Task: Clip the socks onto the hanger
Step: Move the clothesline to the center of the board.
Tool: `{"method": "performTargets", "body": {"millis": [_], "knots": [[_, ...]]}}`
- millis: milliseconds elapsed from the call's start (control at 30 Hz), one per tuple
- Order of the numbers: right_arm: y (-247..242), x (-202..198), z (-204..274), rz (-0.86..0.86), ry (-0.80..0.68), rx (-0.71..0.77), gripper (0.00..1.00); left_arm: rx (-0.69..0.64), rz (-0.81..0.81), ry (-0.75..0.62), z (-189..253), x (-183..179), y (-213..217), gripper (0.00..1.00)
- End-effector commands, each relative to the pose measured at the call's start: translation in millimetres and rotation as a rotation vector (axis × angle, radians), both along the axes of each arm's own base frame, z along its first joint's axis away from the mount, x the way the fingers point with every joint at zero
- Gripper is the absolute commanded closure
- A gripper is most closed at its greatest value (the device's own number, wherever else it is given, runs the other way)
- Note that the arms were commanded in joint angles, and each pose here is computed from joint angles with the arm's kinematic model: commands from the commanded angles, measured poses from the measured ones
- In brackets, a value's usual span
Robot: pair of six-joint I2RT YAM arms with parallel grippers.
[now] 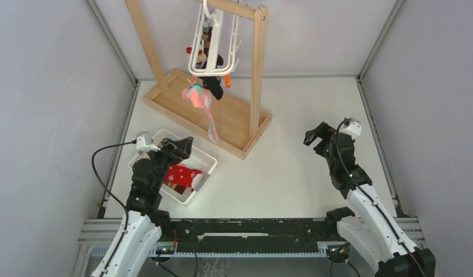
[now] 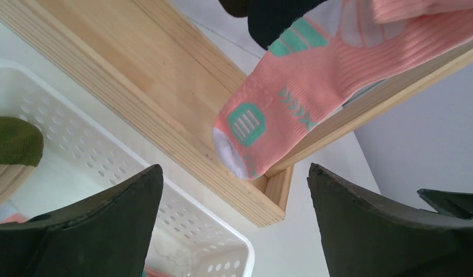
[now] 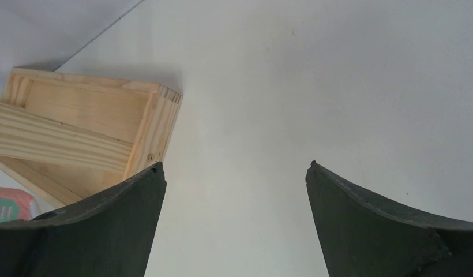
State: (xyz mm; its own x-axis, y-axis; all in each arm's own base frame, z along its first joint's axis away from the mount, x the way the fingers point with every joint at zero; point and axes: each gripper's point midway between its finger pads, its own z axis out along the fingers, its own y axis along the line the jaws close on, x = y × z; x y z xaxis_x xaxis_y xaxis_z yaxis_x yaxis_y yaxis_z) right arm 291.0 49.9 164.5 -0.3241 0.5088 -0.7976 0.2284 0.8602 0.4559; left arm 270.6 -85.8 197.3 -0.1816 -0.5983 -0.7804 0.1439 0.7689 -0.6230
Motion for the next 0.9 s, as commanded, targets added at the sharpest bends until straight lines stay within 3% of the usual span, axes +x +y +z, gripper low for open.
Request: {"method": "performTargets", "body": {"millis": [0,600,867], "knots": [[0.8,2.2,-0.8,-0.006,0.001,0.012,0.03,0.030,0.024,-0.030,6.5,-1.3,5.5,0.02],[4.9,6.1,-12.3,0.013,0.026,0.015,0.07,0.033,0.023,0.035,-8.7,6.5,3.5,0.02],[39.0,17.3,-14.4,0.157,0.059,0.000,0.09,0.026,0.212,0.143,-30.9,12.7,33.9,0.02]]}}
